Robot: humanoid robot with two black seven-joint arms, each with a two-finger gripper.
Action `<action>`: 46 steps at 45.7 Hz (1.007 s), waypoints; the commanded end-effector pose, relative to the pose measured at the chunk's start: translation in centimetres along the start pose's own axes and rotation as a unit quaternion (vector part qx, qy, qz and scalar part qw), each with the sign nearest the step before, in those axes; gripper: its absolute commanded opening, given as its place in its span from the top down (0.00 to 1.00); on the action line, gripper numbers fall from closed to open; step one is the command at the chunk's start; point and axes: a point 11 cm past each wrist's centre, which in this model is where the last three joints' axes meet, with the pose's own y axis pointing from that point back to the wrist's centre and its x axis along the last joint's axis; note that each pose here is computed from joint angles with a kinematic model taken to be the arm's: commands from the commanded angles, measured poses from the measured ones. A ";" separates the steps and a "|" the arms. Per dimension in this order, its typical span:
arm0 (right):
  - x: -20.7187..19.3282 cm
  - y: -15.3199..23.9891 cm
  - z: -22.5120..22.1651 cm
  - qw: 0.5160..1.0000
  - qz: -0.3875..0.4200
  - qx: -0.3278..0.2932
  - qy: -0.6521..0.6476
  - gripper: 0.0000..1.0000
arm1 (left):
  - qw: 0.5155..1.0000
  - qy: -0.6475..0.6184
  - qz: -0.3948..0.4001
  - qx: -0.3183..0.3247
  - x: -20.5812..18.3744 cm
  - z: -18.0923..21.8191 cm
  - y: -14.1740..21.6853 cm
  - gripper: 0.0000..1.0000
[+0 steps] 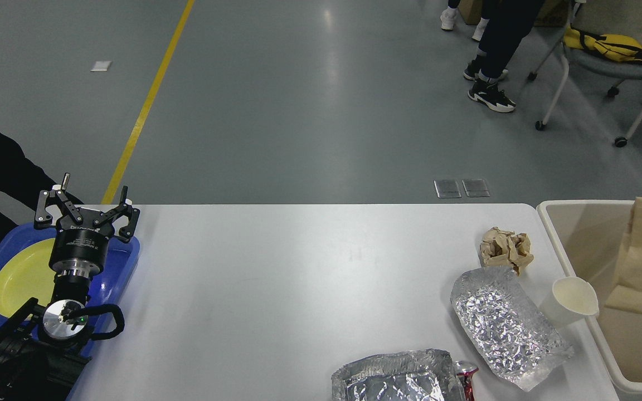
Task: Tidy desktop
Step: 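Lift the brown paper bag and drop it into the white bin, then lower the right gripper onto the crumpled paper and grasp it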
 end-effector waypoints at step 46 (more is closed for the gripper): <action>22.7 2.3 -19.9 0.961 -0.119 0.223 -0.110 0.00 | 1.000 0.000 0.000 0.000 0.0 0.0 0.0 0.03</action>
